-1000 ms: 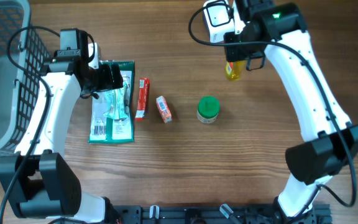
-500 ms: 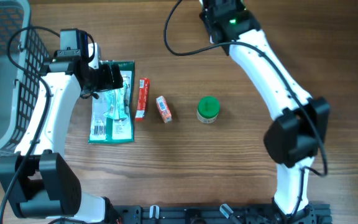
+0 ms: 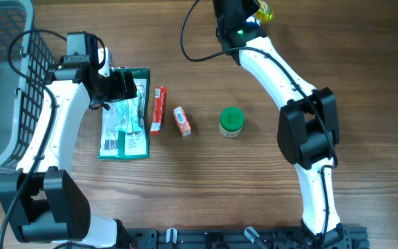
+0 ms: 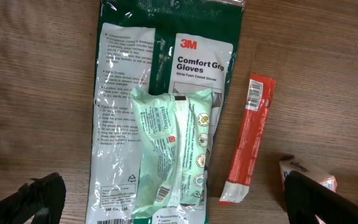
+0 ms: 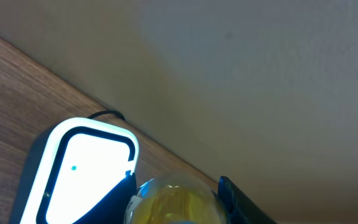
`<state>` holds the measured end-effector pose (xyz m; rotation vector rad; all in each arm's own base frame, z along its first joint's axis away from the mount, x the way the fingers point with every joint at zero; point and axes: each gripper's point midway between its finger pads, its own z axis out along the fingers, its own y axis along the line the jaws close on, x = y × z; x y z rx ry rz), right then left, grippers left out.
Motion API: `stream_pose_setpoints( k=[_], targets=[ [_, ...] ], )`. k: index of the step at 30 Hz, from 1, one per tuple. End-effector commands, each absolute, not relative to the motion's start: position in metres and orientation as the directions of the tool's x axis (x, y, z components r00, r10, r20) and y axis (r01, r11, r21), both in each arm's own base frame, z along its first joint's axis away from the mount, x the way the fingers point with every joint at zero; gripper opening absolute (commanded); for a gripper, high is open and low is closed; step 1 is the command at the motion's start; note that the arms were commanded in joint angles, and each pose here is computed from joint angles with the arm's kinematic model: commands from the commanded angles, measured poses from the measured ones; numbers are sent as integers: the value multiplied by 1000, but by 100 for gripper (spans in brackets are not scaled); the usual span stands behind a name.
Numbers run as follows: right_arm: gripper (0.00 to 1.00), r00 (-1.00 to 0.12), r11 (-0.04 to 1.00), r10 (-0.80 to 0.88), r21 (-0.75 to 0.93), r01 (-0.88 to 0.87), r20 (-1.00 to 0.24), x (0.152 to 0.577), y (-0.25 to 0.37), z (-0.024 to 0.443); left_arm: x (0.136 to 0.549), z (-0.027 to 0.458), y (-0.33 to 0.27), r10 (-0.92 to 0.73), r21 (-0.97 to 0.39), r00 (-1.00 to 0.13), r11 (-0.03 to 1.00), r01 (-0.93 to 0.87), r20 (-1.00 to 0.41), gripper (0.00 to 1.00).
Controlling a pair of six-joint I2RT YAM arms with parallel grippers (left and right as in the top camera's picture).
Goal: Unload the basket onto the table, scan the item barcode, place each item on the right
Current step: 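Hold the oil bottle under the white scanner with the right gripper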
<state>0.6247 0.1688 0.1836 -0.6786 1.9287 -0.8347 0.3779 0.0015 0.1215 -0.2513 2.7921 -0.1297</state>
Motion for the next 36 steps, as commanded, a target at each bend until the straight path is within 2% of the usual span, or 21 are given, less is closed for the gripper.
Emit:
stream_pose_setpoints(
  k=[1,7,10,13,17,18,19,25,28,31,33,36],
  targets=[
    [22,-462,598,-737,-794,-107,-493,630,165,169,380,129,4,-191,-115,-920,980,-161,-341,100],
    [22,-463,598,-738,-794,-110,-491,636,168,146,380,129,4,-191,-115,-920,980,-161,-341,100],
    [20,-447,612,-728,-786,-84,-519,640,170,152,380,129,4,-191,-115,-920,980,-161,-341,100],
    [21,-385,626,-728,-779,-37,-567,647,178,170,380,129,4,-191,-115,-920,980,-161,-341,100],
    [22,-343,639,-740,-764,-89,-579,650,190,165,380,129,4,-191,-115,-920,980,-161,-341,100],
    [27,-325,642,-747,-757,-124,-580,651,196,158,380,129,4,-191,-115,-920,980,-161,-341,100],
    [28,-307,644,-752,-750,-154,-583,652,202,153,380,129,4,-191,-115,-920,980,-161,-341,100],
    [27,-294,689,-721,-696,-205,-627,651,211,141,380,129,4,-191,-115,-920,980,-161,-341,100],
    [26,-302,704,-690,-707,-68,-658,654,194,172,380,129,4,-191,-115,-920,980,-161,-341,100],
    [27,-273,720,-673,-694,-27,-688,644,189,224,380,129,4,-191,-115,-920,980,-161,-341,100],
    [30,-296,738,-651,-674,-32,-699,630,179,252,380,129,4,-191,-115,-920,980,-161,-341,100],
    [30,-473,873,-419,-487,24,-775,590,125,271,380,129,4,-191,-115,-920,980,-161,-341,100]
  ],
)
